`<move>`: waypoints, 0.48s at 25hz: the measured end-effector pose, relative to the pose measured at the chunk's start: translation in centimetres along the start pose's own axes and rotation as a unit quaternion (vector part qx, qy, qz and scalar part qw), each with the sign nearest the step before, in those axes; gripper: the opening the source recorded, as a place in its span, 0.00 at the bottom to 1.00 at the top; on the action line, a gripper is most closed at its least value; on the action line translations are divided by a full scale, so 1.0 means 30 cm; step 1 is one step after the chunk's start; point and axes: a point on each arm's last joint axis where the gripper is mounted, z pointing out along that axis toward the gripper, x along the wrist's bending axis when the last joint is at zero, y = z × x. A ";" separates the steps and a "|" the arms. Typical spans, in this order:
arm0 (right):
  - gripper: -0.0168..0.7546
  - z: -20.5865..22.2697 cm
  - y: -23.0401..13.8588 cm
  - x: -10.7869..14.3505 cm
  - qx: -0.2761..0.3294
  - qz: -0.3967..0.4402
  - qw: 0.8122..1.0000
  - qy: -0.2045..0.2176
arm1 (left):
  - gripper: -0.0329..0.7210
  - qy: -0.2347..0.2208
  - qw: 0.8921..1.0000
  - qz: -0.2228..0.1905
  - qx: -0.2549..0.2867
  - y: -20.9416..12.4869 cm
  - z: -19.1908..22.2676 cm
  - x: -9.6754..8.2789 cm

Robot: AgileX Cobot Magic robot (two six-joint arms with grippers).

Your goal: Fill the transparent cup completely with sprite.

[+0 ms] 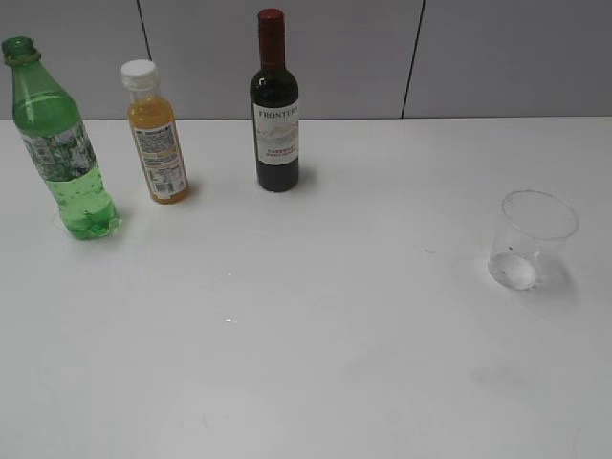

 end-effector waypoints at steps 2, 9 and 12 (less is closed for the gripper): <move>0.54 0.000 0.000 0.000 0.000 0.000 1.000 0.000 | 0.76 0.000 1.000 0.000 0.000 0.000 0.000 0.000; 0.54 0.000 0.000 0.000 0.000 0.000 1.000 0.000 | 0.76 0.000 1.000 0.000 0.000 0.000 0.000 0.000; 0.54 0.000 0.000 0.000 0.000 0.000 1.000 0.000 | 0.76 0.000 1.000 0.000 0.000 0.000 0.000 0.000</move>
